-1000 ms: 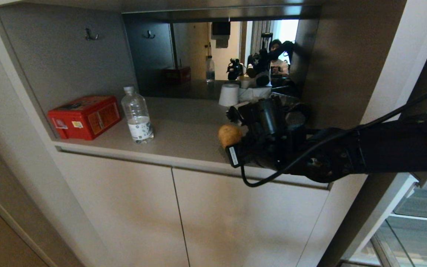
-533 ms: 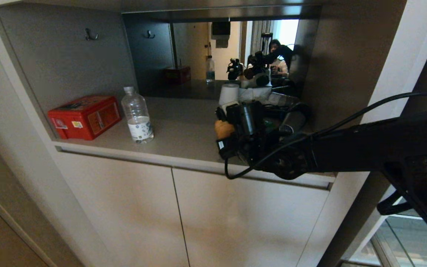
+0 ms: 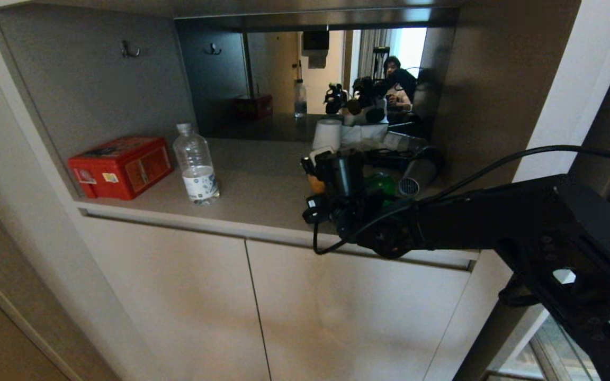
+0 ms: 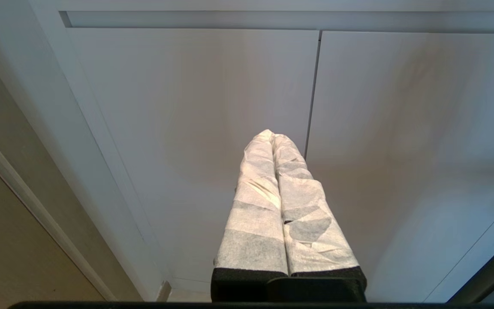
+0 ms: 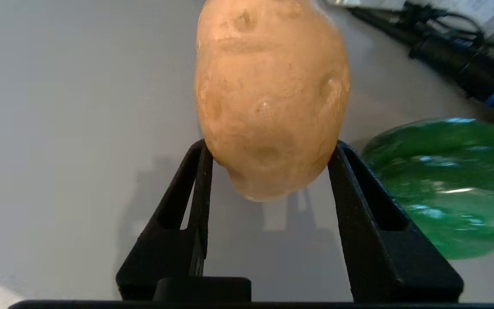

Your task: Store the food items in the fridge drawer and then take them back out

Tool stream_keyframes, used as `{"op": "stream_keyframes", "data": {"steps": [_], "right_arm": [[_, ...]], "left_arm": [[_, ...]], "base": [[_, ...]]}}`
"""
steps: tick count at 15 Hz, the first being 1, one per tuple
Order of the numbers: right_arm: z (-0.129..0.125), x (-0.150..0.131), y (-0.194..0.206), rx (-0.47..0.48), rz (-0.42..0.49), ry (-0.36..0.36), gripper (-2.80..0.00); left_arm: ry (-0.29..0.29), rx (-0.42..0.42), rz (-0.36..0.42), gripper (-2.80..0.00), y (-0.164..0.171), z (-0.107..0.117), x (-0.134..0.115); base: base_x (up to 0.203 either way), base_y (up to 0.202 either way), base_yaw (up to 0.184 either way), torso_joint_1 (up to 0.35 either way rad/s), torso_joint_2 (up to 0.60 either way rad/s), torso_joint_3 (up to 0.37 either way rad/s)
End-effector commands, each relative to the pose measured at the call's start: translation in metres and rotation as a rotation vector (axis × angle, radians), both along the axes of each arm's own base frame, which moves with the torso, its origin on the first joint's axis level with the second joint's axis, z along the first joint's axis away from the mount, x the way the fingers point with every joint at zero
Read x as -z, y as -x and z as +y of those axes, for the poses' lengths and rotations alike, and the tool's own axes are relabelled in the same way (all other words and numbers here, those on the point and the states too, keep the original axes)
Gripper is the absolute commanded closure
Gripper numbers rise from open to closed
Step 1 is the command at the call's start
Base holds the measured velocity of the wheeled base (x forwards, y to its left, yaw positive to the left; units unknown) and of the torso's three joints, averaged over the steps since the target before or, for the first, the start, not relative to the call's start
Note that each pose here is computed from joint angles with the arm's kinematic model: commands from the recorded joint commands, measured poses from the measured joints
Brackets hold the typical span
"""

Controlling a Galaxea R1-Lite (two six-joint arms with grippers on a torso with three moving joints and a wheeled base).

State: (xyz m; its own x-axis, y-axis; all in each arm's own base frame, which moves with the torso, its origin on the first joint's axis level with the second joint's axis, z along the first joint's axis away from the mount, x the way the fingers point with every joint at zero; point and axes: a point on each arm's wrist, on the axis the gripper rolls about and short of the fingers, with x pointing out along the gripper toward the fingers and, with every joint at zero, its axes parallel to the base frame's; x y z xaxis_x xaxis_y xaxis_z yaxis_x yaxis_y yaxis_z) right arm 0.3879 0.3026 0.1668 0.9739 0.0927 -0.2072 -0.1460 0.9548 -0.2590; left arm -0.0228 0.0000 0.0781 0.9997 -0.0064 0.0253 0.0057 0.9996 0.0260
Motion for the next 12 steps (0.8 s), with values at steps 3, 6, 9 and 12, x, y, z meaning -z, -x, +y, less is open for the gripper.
{"op": "stream_keyframes", "data": {"steps": [3,6,9,12], "right_arm": [[-0.0033,0.0089,-0.0070,0.017,0.010,0.010,0.00],[-0.0058,0.0085,-0.0077,0.023,0.011,0.011,0.00],[-0.0077,0.0080,-0.0091,0.029,0.010,0.011,0.00],[-0.0087,0.0089,-0.0107,0.033,0.010,0.013,0.00]], "left_arm": [[0.000,0.000,0.012,0.00,-0.0009,0.0000,0.0029],[0.000,0.000,0.012,0.00,-0.0009,0.0000,0.0029],[0.000,0.000,0.012,0.00,-0.0009,0.0000,0.0029],[0.000,0.000,0.012,0.00,-0.0009,0.0000,0.0029]], "base": [[0.000,0.000,0.000,0.000,0.00,0.000],[0.000,0.000,0.000,0.000,0.00,0.000],[0.000,0.000,0.000,0.000,0.00,0.000],[0.000,0.000,0.000,0.000,0.00,0.000]]}}
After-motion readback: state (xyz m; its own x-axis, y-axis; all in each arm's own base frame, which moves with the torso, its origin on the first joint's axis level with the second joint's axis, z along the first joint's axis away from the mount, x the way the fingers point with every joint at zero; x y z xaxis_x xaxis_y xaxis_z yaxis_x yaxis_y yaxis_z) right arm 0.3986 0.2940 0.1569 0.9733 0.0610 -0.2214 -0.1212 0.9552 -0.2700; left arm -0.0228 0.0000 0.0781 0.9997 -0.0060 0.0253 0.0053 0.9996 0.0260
